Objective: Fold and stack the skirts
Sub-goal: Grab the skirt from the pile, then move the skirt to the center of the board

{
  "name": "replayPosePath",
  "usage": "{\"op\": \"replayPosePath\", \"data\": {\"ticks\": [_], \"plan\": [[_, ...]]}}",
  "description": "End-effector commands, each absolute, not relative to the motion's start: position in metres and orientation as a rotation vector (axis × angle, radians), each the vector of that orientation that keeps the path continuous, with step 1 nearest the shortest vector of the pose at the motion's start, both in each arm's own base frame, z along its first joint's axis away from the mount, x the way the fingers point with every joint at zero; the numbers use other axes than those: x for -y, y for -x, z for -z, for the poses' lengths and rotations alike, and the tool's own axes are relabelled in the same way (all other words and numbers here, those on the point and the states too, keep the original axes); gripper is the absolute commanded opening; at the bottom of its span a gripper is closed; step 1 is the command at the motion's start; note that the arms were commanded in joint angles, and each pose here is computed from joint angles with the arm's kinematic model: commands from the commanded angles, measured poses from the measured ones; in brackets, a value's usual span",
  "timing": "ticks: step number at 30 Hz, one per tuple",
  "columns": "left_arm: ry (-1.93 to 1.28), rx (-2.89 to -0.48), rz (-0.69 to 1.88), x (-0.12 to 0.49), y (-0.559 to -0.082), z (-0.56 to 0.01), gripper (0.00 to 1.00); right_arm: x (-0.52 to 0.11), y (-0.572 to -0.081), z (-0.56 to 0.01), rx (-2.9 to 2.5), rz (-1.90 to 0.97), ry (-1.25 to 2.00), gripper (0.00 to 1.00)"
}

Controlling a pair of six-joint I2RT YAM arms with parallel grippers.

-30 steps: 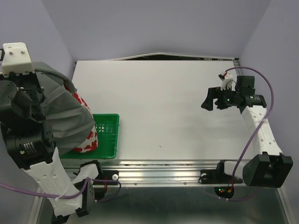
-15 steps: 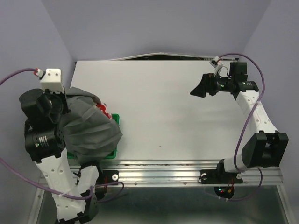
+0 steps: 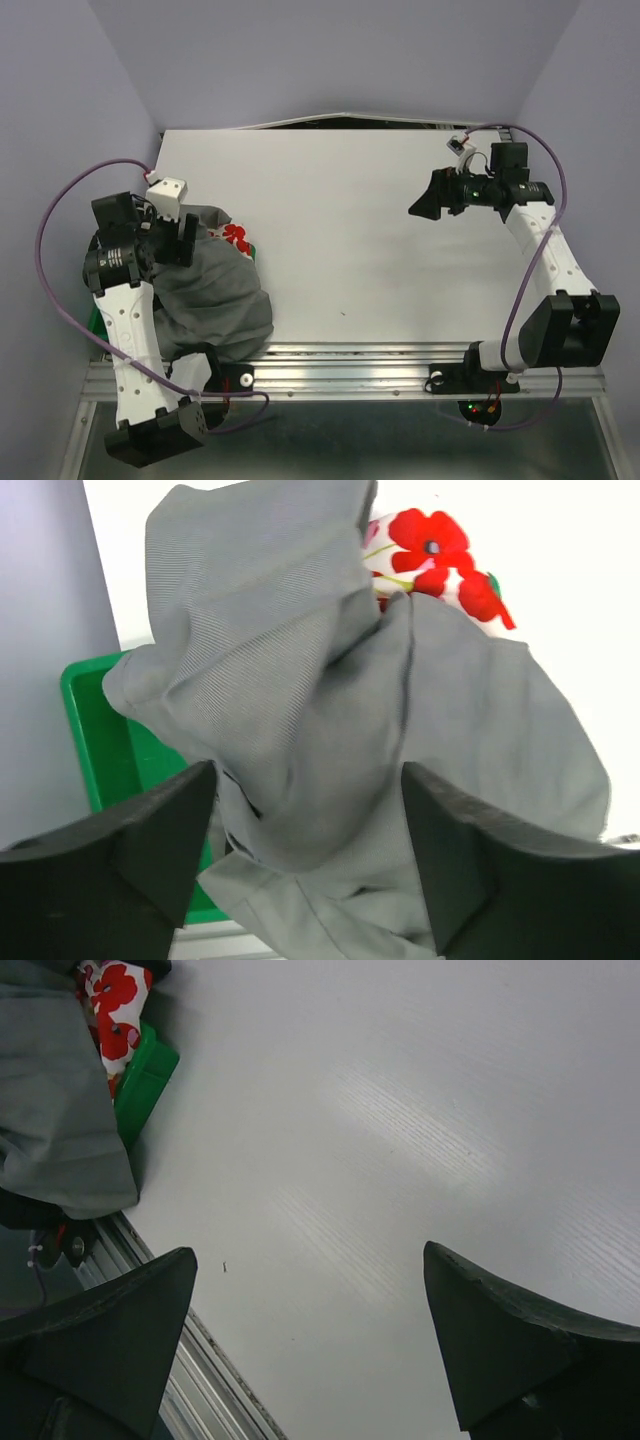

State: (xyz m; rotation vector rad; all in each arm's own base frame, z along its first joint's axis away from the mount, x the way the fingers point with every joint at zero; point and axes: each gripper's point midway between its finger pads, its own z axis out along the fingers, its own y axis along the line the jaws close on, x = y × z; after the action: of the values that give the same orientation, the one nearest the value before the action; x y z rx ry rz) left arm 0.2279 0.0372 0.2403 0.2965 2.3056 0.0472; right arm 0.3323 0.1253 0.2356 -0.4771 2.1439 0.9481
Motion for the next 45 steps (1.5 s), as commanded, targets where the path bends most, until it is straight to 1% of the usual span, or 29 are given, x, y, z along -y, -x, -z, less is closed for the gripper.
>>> {"op": "replayPosePath", "data": {"ticks": [1, 6, 10, 12, 16, 17, 20, 21, 22, 24, 25, 27, 28, 31, 34, 35, 37, 38, 39, 40, 41, 43, 44, 45], "plan": [[-0.406, -2.25, -0.051, -0.029, -0.218, -0.268, 0.88, -0.123, -0.324, -0.241, -2.121, -0.881, 0.52, 1.0], [-0.386, -2.333, -0.081, -0.032, -0.194, -0.257, 0.89, -0.12, -0.316, -0.239, -2.142, -0.854, 0.527, 1.0], [-0.371, -2.387, -0.026, -0.026, -0.186, -0.237, 0.88, -0.117, -0.313, -0.237, -2.15, -0.828, 0.528, 1.0], [-0.357, -2.404, -0.022, -0.027, -0.186, -0.229, 0.84, -0.116, -0.313, -0.236, -2.155, -0.819, 0.527, 1.0], [-0.352, -2.435, -0.016, -0.03, -0.189, -0.215, 0.7, -0.114, -0.312, -0.234, -2.166, -0.805, 0.527, 1.0], [-0.351, -2.447, -0.013, -0.03, -0.19, -0.209, 0.69, -0.113, -0.312, -0.234, -2.165, -0.801, 0.528, 1.0], [-0.341, -2.438, -0.019, -0.034, -0.2, -0.202, 0.61, -0.113, -0.313, -0.233, -2.169, -0.801, 0.524, 1.0], [-0.341, -2.436, -0.02, -0.035, -0.203, -0.201, 0.57, -0.113, -0.313, -0.232, -2.172, -0.803, 0.522, 1.0], [-0.338, -2.436, -0.024, -0.036, -0.207, -0.201, 0.47, -0.112, -0.314, -0.231, -2.174, -0.795, 0.523, 1.0], [-0.34, -2.43, -0.019, -0.036, -0.209, -0.202, 0.35, -0.112, -0.314, -0.231, -2.176, -0.787, 0.522, 1.0], [-0.343, -2.425, -0.013, -0.035, -0.21, -0.204, 0.19, -0.111, -0.314, -0.231, -2.174, -0.78, 0.521, 1.0], [-0.342, -2.405, -0.037, -0.037, -0.21, -0.214, 0.0, -0.11, -0.315, -0.23, -2.178, -0.776, 0.517, 1.0], [-0.336, -2.396, -0.064, -0.04, -0.21, -0.22, 0.0, -0.11, -0.315, -0.23, -2.178, -0.776, 0.517, 1.0], [-0.321, -2.343, -0.155, -0.047, -0.204, -0.25, 0.0, -0.11, -0.315, -0.23, -2.179, -0.778, 0.514, 1.0], [-0.256, -2.256, -0.292, -0.059, -0.193, -0.297, 0.0, -0.111, -0.315, -0.232, -2.175, -0.782, 0.512, 1.0], [-0.228, -2.173, -0.354, -0.063, -0.191, -0.33, 0.0, -0.111, -0.316, -0.233, -2.172, -0.782, 0.513, 1.0], [-0.129, -2.082, -0.452, -0.075, -0.183, -0.367, 0.0, -0.111, -0.316, -0.236, -2.167, -0.783, 0.512, 1.0], [-0.097, -1.98, -0.49, -0.076, -0.178, -0.404, 0.0, -0.112, -0.317, -0.238, -2.164, -0.784, 0.512, 1.0], [-0.059, -1.932, -0.524, -0.08, -0.173, -0.422, 0.0, -0.112, -0.317, -0.239, -2.162, -0.785, 0.514, 1.0], [-0.004, -1.877, -0.552, -0.084, -0.168, -0.441, 0.0, -0.112, -0.317, -0.24, -2.159, -0.786, 0.513, 1.0], [0.026, -1.771, -0.577, -0.085, -0.161, -0.475, 0.0, -0.112, -0.318, -0.241, -2.156, -0.788, 0.513, 1.0], [0.098, -1.681, -0.61, -0.091, -0.156, -0.506, 0.0, -0.113, -0.318, -0.243, -2.152, -0.787, 0.517, 1.0], [0.124, -1.578, -0.626, -0.091, -0.145, -0.538, 0.0, -0.112, -0.319, -0.245, -2.148, -0.781, 0.517, 1.0], [0.142, -1.539, -0.634, -0.092, -0.141, -0.552, 0.0, -0.112, -0.319, -0.246, -2.149, -0.781, 0.518, 1.0]]}}
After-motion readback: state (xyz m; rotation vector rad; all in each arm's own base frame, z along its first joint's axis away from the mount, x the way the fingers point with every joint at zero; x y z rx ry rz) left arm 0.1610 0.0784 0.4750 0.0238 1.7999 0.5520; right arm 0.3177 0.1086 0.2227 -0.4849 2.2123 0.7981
